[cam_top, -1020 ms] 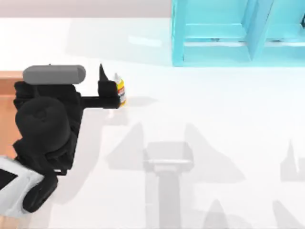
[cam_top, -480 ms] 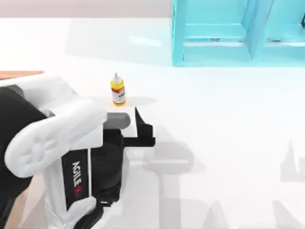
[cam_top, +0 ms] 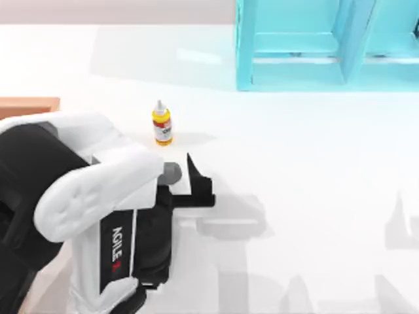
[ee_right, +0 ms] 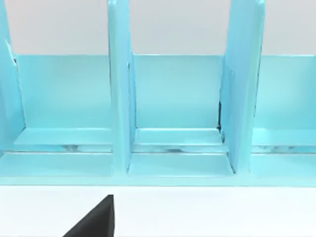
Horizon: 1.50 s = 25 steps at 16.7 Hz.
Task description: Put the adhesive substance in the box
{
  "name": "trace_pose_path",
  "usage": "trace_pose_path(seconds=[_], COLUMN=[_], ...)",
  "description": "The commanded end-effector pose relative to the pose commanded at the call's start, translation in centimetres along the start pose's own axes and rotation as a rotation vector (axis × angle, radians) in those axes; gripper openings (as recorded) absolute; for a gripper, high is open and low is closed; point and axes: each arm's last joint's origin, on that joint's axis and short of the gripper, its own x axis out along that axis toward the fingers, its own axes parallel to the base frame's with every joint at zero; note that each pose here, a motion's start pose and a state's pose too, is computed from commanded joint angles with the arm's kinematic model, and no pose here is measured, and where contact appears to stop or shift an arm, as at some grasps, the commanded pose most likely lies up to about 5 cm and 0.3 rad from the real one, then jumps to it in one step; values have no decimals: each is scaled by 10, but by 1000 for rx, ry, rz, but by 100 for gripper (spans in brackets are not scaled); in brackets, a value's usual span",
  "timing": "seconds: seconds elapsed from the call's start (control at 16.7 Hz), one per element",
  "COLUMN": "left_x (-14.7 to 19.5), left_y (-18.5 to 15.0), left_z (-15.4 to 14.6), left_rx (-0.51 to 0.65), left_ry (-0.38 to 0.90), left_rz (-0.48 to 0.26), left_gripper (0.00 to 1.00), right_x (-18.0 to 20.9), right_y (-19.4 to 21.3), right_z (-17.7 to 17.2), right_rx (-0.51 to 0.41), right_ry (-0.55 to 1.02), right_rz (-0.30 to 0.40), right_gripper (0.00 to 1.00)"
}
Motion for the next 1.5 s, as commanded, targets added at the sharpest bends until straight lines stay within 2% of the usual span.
trace_pose_path(seconds=[0.24, 0.72, 1.02, 1.5], left_x=[18, 96, 100, 100], left_y=[-3, -3, -2, -2], left_z=[-1, 0, 0, 0], left_rx=[-2, -3, -3, -3], left_ry=[-2, -4, -3, -3], left_rz=[-2, -3, -2, -2], left_gripper=[100, 100, 100, 40], right_x=[0, 0, 0, 0], right_y=[0, 0, 0, 0], right_z=[0, 0, 0, 0], right_rx=[0, 0, 0, 0], right_ry=[0, 0, 0, 0], right_rz=[0, 0, 0, 0], right_gripper=[100, 100, 100, 100])
